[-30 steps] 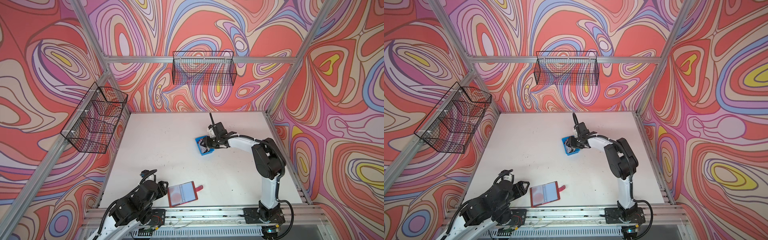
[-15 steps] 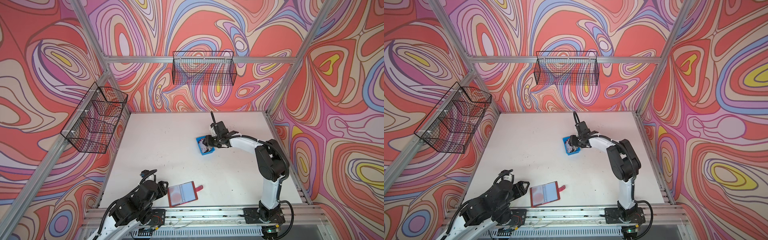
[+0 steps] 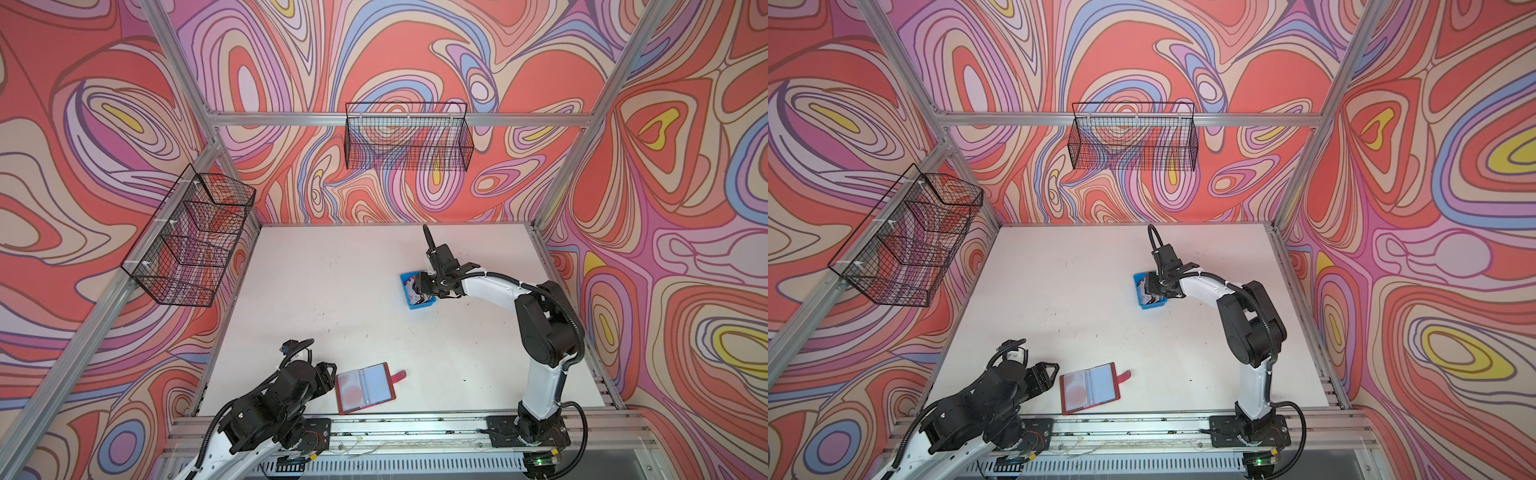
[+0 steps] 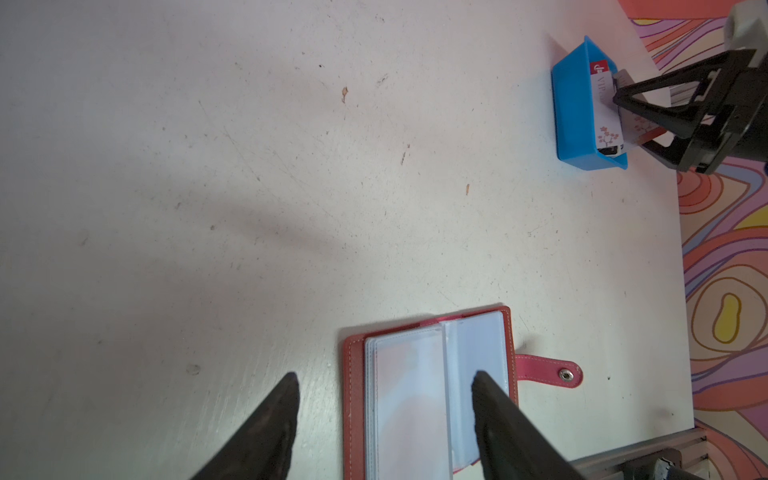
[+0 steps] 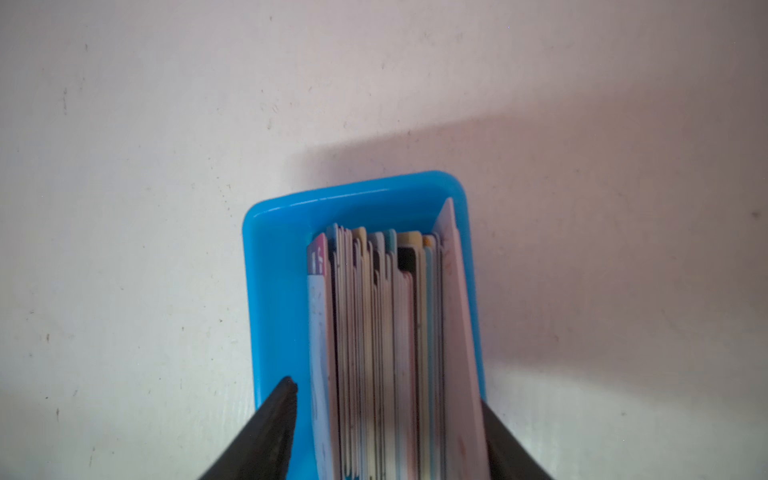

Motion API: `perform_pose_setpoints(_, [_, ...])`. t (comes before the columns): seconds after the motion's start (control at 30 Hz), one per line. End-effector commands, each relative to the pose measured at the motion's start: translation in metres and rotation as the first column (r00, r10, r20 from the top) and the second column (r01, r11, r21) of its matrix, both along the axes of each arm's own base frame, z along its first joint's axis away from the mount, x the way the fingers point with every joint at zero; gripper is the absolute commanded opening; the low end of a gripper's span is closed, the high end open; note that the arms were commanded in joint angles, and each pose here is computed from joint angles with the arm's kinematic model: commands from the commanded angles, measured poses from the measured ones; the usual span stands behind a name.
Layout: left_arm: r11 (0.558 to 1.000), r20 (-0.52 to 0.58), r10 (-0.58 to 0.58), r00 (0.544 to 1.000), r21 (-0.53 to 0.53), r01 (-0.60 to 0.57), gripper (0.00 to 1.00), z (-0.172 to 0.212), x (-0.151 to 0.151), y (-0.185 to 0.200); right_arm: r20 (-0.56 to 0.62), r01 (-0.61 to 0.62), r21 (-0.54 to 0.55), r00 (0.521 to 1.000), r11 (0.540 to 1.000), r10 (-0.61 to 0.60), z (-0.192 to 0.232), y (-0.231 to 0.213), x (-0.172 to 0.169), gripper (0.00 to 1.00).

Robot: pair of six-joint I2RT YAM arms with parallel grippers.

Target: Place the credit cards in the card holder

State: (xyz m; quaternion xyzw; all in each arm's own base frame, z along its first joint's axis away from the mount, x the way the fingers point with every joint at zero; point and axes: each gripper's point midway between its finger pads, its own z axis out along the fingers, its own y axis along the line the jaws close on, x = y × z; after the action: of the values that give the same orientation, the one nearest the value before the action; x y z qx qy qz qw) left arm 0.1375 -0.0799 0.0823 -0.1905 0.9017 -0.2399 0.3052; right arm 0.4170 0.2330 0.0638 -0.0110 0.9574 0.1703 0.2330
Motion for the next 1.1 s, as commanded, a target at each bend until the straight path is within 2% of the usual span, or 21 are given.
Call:
perform_pose_setpoints(0.0, [0.999, -0.020, 0.008, 1.000, 0.054, -0.007, 0.68, -0.011, -0.004, 0.009, 0.029, 0.042, -0.063, 0.999, 0.997, -0.040, 0.011, -0.019, -0.003, 0.64])
perform_pose_setpoints(0.37, [0.999, -0.021, 0.008, 1.000, 0.054, -0.007, 0.68, -0.011, -0.004, 0.009, 0.096, 0.125, -0.138, 0.989, 0.983, -0.112, 0.036, -0.045, -0.007, 0.71])
perform_pose_setpoints(0.47, [0.999, -0.020, 0.007, 1.000, 0.054, -0.006, 0.68, -0.011, -0.004, 0.009, 0.077, 0.112, -0.137, 0.992, 0.984, -0.102, 0.027, -0.046, -0.012, 0.72])
perform_pose_setpoints(0.6, [0.999, -0.020, 0.007, 1.000, 0.052, -0.006, 0.68, -0.011, -0.004, 0.009, 0.094, 0.086, -0.074, 0.992, 0.994, -0.079, 0.036, -0.041, -0.017, 0.66])
perform_pose_setpoints(0.67, [0.999, -0.020, 0.006, 1.000, 0.052, -0.005, 0.68, -0.011, -0.005, 0.009, 0.092, 0.059, -0.042, 0.994, 0.997, -0.055, 0.034, -0.037, -0.020, 0.58])
perform_pose_setpoints(0.8, [0.999, -0.020, 0.007, 1.000, 0.052, -0.006, 0.68, -0.011, -0.004, 0.009, 0.079, 0.043, -0.059, 0.996, 0.997, -0.038, 0.023, -0.041, -0.027, 0.39])
perform_pose_setpoints(1.07, [0.999, -0.019, 0.004, 1.000, 0.047, -0.003, 0.68, -0.011, -0.005, 0.008, 0.101, 0.056, -0.110, 0.994, 0.992, -0.045, 0.018, -0.053, -0.026, 0.35])
